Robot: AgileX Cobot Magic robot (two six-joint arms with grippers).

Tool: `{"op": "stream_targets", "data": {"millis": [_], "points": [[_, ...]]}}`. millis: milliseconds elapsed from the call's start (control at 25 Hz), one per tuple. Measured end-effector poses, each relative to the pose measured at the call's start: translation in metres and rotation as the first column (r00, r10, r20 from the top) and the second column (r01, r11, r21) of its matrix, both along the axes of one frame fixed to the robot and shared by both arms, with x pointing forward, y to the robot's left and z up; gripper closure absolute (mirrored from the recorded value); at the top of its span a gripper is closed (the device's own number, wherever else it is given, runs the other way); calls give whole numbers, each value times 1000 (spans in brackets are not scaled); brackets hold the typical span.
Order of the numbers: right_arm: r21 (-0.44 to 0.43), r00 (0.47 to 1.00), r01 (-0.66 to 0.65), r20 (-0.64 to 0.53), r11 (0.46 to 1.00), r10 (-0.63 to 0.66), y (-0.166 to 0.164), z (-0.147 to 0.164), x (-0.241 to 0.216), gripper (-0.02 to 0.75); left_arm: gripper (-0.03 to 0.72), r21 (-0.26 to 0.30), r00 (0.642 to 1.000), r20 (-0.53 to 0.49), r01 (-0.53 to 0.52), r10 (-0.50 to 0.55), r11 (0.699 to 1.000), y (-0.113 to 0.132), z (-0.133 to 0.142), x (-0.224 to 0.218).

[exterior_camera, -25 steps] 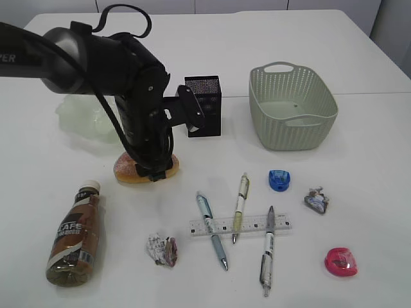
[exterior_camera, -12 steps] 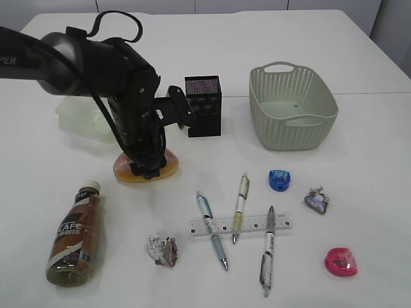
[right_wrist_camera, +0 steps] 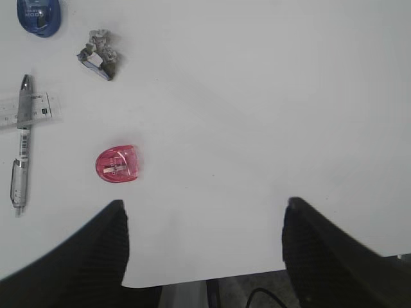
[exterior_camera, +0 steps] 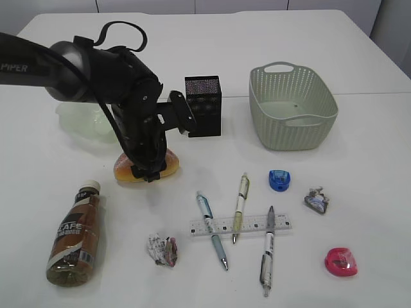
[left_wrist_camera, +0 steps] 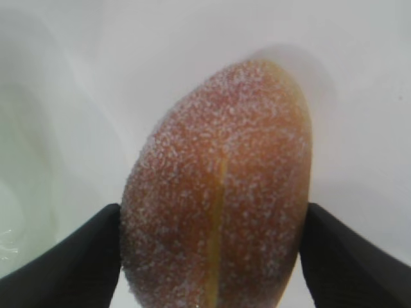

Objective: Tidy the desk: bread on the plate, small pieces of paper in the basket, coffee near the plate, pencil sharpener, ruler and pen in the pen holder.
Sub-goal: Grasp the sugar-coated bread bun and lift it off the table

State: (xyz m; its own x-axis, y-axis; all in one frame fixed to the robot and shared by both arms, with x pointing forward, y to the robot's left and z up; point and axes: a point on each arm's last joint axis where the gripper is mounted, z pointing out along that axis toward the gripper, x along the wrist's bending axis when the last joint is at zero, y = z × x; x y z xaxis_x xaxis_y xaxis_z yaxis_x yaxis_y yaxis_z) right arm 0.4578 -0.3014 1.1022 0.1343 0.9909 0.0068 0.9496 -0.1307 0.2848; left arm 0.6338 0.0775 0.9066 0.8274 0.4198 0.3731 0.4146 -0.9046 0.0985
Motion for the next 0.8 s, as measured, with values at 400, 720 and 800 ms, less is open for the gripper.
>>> {"op": "stream_targets", "data": {"millis": [400,720,800], "points": [[-17,1000,-1,0,1000,1,-1,0,0,162,375,-12,999,-2,-43,43,999,0,0,0],[-27,1000,-1,0,1000,1,-2,0,0,163,435,-19,991,-39,-125,124,992,-5,8,-3],[-27,1000,-1,0,1000,1,-2,0,0,163,437,-44,982,-59,-180,177,983,-10,18,-1]]}}
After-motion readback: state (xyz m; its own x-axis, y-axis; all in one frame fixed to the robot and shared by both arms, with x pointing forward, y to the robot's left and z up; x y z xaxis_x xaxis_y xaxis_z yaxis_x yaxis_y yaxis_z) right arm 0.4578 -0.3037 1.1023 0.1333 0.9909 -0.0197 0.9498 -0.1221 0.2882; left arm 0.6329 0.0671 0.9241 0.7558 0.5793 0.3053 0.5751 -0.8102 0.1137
